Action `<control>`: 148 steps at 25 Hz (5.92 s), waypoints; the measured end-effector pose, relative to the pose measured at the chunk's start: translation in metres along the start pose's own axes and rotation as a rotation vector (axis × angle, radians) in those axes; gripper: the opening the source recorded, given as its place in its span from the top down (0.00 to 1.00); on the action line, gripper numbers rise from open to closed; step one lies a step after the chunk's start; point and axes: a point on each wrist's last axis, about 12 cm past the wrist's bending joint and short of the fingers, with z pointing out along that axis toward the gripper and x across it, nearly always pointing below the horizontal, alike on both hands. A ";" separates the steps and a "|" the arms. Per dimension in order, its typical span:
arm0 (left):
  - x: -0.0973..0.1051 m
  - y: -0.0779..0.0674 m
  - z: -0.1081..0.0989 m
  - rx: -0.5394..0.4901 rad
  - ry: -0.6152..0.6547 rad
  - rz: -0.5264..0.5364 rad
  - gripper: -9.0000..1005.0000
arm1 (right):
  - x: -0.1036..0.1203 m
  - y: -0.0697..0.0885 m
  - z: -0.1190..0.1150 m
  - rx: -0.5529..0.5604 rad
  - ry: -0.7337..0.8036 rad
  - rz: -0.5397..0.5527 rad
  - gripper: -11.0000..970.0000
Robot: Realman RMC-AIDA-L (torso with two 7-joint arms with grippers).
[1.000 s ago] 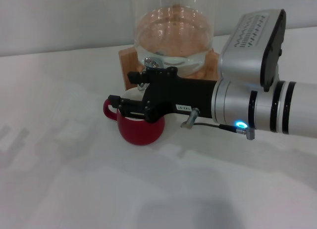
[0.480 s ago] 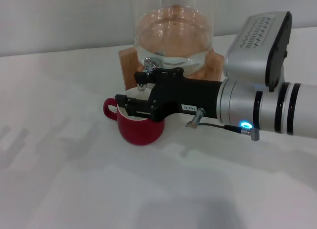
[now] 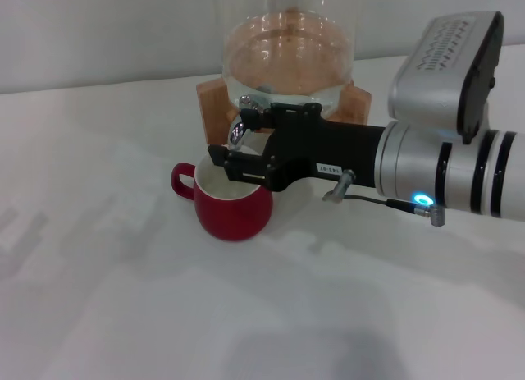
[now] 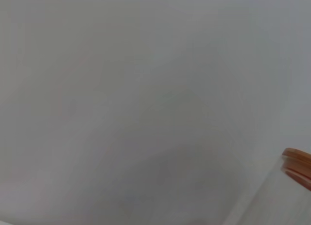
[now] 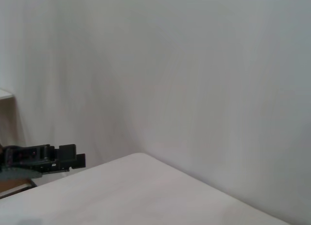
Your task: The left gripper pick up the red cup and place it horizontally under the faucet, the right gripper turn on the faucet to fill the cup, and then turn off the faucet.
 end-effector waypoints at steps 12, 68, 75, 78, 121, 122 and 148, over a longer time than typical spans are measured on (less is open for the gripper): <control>0.000 -0.001 0.000 0.009 -0.002 -0.001 0.35 | -0.006 0.004 -0.009 -0.014 -0.007 -0.015 0.32; 0.002 -0.006 -0.007 0.044 -0.002 0.000 0.35 | 0.007 0.025 0.007 0.007 -0.012 -0.003 0.32; -0.001 -0.005 -0.008 0.044 -0.001 0.006 0.35 | 0.009 0.019 0.007 0.052 -0.022 0.005 0.32; -0.002 -0.005 -0.007 0.047 -0.001 0.007 0.35 | 0.009 0.019 0.007 0.054 -0.021 0.006 0.32; -0.001 -0.008 -0.008 0.068 -0.002 0.001 0.35 | 0.010 -0.003 -0.005 0.133 -0.026 0.011 0.32; 0.000 -0.008 -0.009 0.065 -0.001 0.000 0.35 | 0.009 -0.003 -0.005 0.129 -0.027 0.009 0.32; -0.003 -0.003 -0.023 0.032 0.009 0.025 0.34 | 0.016 -0.077 -0.117 0.347 0.006 0.087 0.32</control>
